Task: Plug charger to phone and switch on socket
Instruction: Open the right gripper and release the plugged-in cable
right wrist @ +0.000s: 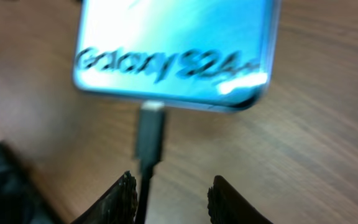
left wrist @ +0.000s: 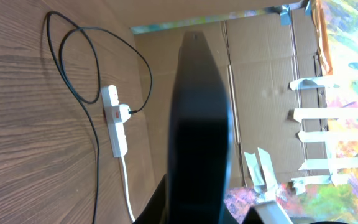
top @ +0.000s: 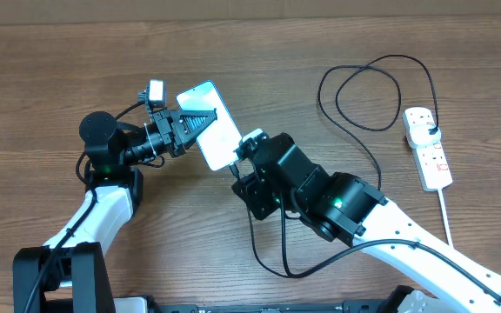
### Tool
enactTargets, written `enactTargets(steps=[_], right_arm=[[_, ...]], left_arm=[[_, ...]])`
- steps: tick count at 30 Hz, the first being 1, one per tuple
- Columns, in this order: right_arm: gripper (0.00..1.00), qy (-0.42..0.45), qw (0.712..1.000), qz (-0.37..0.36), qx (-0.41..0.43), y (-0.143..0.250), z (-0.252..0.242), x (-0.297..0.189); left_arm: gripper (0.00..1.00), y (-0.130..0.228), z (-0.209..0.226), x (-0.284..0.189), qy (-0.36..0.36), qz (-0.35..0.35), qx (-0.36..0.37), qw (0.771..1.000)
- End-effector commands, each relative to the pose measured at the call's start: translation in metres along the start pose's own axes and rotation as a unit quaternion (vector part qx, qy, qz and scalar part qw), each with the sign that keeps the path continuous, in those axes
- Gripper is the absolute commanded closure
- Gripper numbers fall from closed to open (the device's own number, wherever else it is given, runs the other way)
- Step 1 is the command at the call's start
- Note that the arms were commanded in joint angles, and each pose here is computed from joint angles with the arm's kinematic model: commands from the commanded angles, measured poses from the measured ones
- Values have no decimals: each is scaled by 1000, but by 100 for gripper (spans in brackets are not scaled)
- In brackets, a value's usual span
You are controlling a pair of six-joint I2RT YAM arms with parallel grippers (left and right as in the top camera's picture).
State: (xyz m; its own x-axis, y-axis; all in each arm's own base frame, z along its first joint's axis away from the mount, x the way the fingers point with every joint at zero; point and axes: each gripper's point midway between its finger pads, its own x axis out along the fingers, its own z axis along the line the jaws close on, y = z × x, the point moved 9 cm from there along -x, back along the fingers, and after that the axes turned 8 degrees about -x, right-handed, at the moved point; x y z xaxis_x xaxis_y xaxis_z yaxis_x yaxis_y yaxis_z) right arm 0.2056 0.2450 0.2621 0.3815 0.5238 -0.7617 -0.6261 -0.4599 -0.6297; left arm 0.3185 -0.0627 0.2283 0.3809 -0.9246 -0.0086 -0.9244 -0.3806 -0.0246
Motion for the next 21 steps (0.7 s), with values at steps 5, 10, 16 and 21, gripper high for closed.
enactTargets(steps=[5,10,16,21], right_arm=[[70,52,997,-58,9,-20,-5,-5],[79,49,997,-61,9,-21,-5,-4],[93,42,996,-76,7,-26,-3,-2],[96,31,990,-136,5,-45,0,-6]], left_arm=[[96,0,-10,2,7,12,29,999],[96,1,-10,2,7,16,29,999],[96,2,-10,2,8,25,34,999],[96,5,-10,2,9,41,53,998]])
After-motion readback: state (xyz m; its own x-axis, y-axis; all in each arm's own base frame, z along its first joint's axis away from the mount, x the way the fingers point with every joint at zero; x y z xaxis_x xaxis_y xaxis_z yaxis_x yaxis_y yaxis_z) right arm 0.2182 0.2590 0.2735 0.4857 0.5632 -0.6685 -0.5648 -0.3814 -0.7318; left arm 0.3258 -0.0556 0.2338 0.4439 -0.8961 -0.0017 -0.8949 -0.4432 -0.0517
